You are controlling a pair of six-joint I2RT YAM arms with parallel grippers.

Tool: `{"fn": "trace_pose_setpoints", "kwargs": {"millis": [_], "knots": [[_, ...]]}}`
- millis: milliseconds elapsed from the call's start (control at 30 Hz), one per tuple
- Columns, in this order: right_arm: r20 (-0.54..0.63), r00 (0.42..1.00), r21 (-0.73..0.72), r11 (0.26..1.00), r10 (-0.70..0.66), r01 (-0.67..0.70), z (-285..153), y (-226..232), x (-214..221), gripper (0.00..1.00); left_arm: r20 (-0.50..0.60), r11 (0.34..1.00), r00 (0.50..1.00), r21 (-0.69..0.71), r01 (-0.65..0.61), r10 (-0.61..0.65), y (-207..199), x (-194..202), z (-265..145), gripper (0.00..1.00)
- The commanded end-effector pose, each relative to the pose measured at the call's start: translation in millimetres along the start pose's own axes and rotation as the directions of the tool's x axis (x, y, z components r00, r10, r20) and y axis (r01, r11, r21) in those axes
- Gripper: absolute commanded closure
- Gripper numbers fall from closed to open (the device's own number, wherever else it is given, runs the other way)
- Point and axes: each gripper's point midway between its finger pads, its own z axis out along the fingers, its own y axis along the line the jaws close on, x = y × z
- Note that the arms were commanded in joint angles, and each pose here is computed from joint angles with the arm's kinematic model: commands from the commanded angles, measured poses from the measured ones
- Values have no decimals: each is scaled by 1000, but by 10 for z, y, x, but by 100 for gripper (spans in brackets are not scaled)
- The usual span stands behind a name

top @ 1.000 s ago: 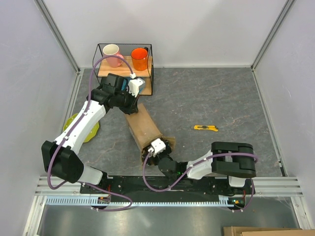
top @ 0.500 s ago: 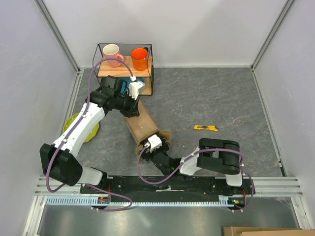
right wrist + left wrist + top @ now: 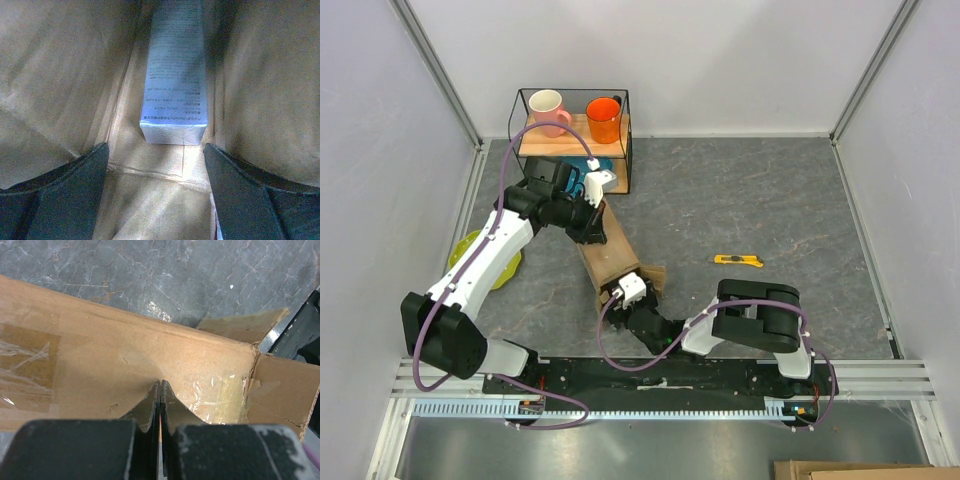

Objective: Unpack the express box
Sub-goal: Pick up the product from the express box.

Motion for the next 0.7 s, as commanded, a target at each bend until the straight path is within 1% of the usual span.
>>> {"fn": "trace_pose_setpoints", "kwargs": {"millis": [0,33,67,133,167,233,267,400,433,467,500,567,667], "knots": [[32,999,-25,999,28,-28,76,61,-88,19,10,998,1000,55,-10,10,-148,39,-35,98],[33,999,-26,999,27,-26,84,54,-88,23,7,998,1000,59,-11,10,-153,58,-29,98],[35,999,-28,999,32,-31,88,51,-99,29,8,998,1000,61,-12,12,-158,59,-34,98],[34,999,-42,999,32,-31,74,62,-90,35,8,998,1000,60,-17,17,-162,61,-37,98],[35,999,-47,998,35,-33,66,59,-95,42,8,998,1000,57,-19,18,-156,62,-37,98],[35,999,-63,997,41,-38,33,61,-95,48,7,999,1000,52,-16,16,-146,62,-42,98],[41,998,-68,997,51,-48,17,61,-124,53,5,999,1000,50,-14,14,-142,65,-38,98],[35,997,-99,993,68,-64,-71,59,-128,60,3,1000,1000,10,-5,5,-68,52,-34,98],[34,997,-100,993,69,-65,-90,47,-131,62,-3,1000,1000,-11,-3,3,-24,62,-21,98],[43,996,-103,992,81,-77,-114,46,-182,67,-4,1000,1000,-20,-2,2,-6,59,-20,98],[40,995,-106,991,86,-81,-160,28,-165,70,-8,1000,1000,-29,1,-2,11,67,-14,98],[57,992,-118,988,109,-102,-231,37,-256,73,-15,999,1000,-50,7,-8,56,77,-5,98],[69,991,-134,985,119,-109,-350,51,-324,75,-22,998,1000,-68,10,-11,97,88,11,98]]}}
